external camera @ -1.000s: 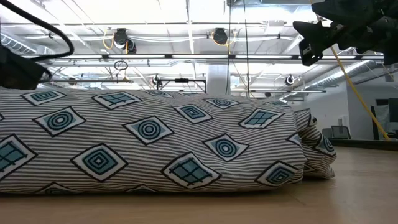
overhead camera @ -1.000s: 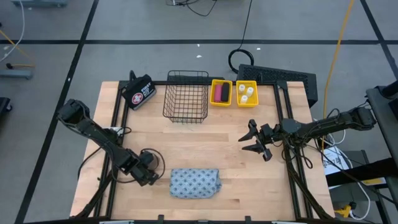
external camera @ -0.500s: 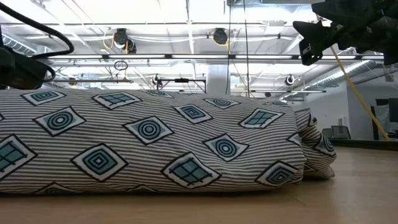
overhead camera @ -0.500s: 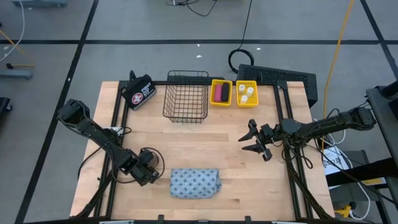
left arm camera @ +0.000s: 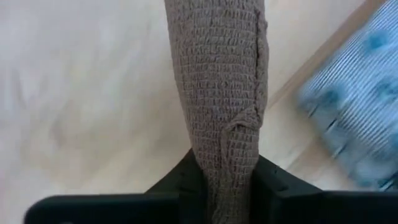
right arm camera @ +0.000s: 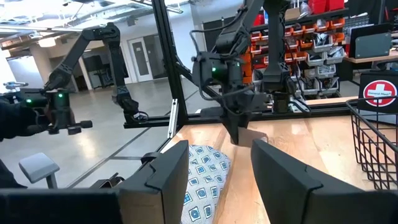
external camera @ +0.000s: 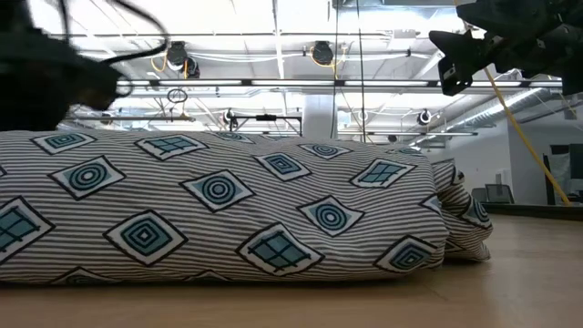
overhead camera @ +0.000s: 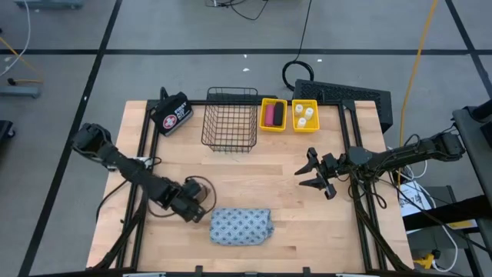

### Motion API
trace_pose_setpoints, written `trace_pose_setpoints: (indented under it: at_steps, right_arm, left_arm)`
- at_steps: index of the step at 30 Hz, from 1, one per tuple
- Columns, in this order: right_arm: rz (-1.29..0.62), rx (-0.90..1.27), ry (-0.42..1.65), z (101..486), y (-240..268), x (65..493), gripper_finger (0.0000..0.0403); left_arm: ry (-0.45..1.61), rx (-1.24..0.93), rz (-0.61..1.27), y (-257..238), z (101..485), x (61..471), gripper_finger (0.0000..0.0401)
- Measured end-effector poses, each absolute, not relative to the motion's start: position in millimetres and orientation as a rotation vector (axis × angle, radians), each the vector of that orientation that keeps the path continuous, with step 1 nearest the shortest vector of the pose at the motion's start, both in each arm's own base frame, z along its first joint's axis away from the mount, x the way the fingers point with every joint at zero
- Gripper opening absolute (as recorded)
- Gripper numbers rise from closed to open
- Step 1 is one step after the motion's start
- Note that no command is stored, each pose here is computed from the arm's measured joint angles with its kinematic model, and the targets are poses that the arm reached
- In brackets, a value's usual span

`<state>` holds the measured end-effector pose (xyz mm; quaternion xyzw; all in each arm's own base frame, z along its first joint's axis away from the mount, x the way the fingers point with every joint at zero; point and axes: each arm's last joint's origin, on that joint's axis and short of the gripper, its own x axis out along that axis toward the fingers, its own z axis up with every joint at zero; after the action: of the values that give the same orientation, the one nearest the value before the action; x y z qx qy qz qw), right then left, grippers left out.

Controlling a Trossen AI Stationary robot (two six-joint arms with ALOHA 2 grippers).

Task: Pick & Place Medicine items
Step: Put the brown bandage into the left yellow basket

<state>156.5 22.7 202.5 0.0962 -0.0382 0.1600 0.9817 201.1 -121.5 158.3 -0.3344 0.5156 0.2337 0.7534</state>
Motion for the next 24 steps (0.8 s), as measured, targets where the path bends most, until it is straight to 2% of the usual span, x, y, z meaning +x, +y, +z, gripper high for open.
trace_pose_setpoints:
  at_steps: [3,8,12,17,20,24]
  right_arm:
    - [0.322,0.193,-0.085,203.3,22.6,156.5,0.0162]
    - [0.242,0.223,-0.092,203.4,20.4,157.2,0.0162]
    - [0.154,0.259,-0.060,198.2,18.3,161.0,0.0162]
    - [0.082,0.259,-0.024,190.0,17.2,168.4,0.0164]
    - [0.085,0.261,-0.046,188.8,17.7,173.4,0.0178]
    - [0.114,0.262,-0.070,188.0,19.1,179.8,0.0215]
  left_arm:
    - [1.014,-0.674,0.454,-114.2,167.2,218.4,0.0086]
    - [0.879,-0.626,0.324,-100.3,181.6,245.4,0.0092]
    - [0.843,-0.590,0.268,-87.7,197.7,264.3,0.0072]
    - [0.804,-0.434,0.177,-80.4,218.1,294.2,0.0055]
    - [0.810,-0.362,0.131,-79.2,222.8,316.0,0.0059]
    - [0.883,-0.268,0.074,-81.4,224.0,347.1,0.0072]
